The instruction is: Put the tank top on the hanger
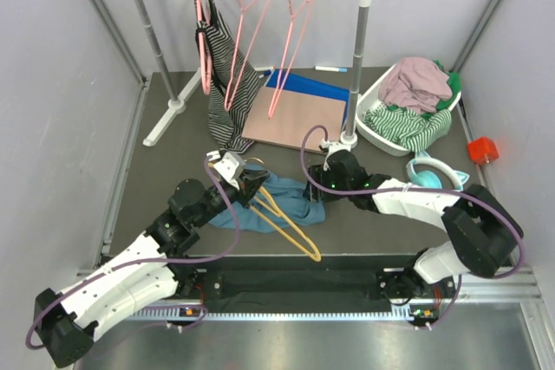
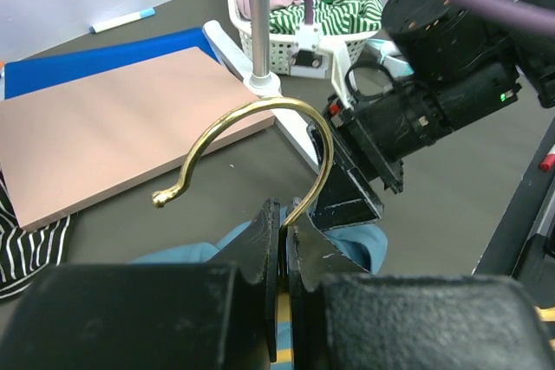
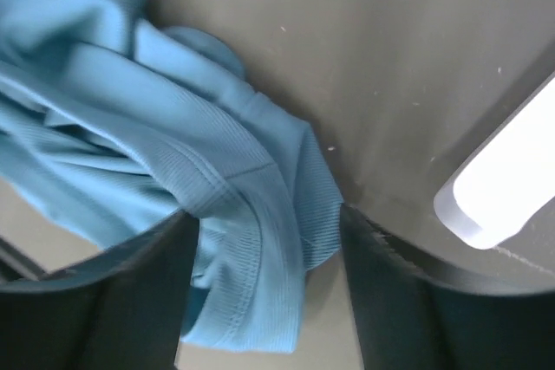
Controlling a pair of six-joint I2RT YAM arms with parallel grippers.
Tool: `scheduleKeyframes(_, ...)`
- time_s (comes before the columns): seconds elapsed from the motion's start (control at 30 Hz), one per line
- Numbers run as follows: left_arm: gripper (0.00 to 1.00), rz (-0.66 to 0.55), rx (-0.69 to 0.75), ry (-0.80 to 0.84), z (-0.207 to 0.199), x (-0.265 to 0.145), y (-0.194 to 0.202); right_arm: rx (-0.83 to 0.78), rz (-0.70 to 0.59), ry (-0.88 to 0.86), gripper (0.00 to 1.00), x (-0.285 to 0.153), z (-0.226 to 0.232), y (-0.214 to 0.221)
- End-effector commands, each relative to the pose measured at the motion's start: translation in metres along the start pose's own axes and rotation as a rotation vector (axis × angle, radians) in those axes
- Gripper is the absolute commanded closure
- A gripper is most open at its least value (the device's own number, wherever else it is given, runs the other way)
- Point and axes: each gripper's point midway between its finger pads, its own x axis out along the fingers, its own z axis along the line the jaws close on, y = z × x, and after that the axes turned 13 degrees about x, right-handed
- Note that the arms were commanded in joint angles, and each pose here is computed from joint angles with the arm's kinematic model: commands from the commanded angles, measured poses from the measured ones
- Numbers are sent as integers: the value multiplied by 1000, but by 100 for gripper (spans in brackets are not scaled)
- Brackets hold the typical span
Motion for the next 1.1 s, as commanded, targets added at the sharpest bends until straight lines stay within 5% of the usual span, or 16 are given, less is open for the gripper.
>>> scheduleKeyframes(0.0,100,-44,20,-35,7,0,-10,-22,-78,-23,48,7,19,-24)
scheduleKeyframes(0.3,100,-33,16,-63,11,-1,-8,-40,-97,8,92,-9,18,-26)
scheduleKeyframes(0.67,100,0,6,-227,38,-5,3,-50,-107,9,100,-48,17,-17)
scheduleKeyframes(1.07,100,-135,-45,-383,61,-36,-16,-53,-11,14,100,-60,12,25)
